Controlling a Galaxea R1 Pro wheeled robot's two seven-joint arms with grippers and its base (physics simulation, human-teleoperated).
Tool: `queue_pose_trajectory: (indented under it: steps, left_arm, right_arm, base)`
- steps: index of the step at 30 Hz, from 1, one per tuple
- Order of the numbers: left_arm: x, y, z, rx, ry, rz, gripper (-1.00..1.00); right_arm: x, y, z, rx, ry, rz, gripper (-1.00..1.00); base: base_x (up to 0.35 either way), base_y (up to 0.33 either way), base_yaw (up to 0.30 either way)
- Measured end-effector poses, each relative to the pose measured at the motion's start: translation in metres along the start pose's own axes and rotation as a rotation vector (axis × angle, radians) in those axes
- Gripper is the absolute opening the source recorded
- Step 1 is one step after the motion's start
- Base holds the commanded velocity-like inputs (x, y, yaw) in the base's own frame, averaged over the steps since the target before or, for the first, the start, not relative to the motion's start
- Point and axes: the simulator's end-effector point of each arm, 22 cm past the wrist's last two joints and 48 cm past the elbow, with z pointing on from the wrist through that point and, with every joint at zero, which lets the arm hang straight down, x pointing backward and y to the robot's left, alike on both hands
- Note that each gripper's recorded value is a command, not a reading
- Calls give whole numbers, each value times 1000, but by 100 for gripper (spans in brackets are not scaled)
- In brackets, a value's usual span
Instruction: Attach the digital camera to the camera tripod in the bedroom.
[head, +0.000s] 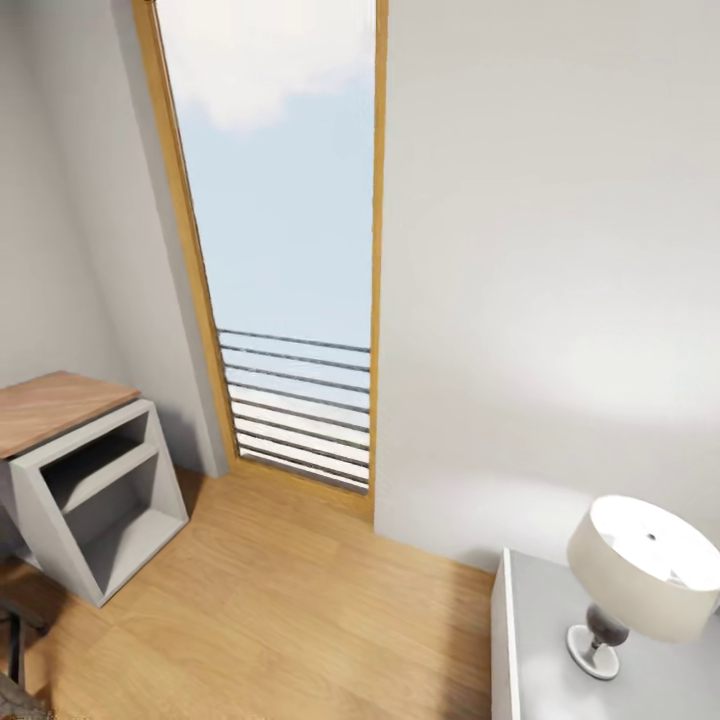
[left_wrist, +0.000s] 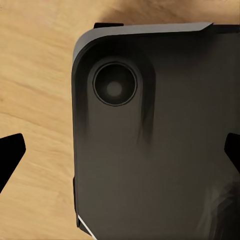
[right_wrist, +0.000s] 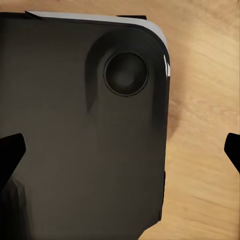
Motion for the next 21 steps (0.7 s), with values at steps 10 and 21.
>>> queue_pose_trajectory:
  steps: [10, 21]
  left_arm:
    - [0, 0, 0, 0, 0, 0, 100]
    - [0, 0, 0, 0, 0, 0, 100]
  right_arm:
    - [0, 0, 0, 0, 0, 0, 100]
    - [0, 0, 0, -1, 0, 0, 100]
  base:
    - [0, 0, 139]
    - [0, 0, 139]
